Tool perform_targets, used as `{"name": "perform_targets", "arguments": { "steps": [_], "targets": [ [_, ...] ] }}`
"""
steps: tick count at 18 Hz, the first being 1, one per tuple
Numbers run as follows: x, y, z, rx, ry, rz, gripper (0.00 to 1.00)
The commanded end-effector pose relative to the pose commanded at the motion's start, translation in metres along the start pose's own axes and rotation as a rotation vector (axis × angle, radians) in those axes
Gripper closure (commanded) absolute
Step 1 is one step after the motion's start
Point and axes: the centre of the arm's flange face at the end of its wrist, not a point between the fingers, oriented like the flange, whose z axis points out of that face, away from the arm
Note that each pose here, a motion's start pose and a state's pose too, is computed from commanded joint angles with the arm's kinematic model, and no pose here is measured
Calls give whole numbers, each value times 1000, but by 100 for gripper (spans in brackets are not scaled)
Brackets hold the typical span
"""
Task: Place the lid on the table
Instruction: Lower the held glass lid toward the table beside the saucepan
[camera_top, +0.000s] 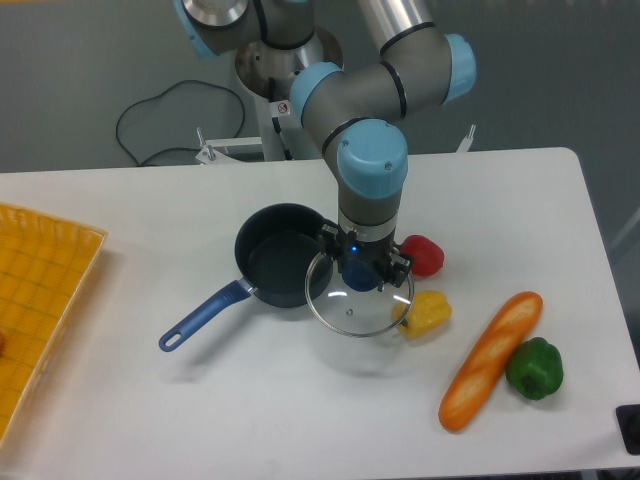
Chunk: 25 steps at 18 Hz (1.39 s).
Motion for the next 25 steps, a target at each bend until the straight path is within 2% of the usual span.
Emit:
{"name": "perform_targets", "arguments": {
  "steps": [14, 25],
  "targets": [
    [-11, -19, 12, -3, 0, -9, 45],
    [-5, -60, 40, -28, 2, -48, 45]
  ]
}}
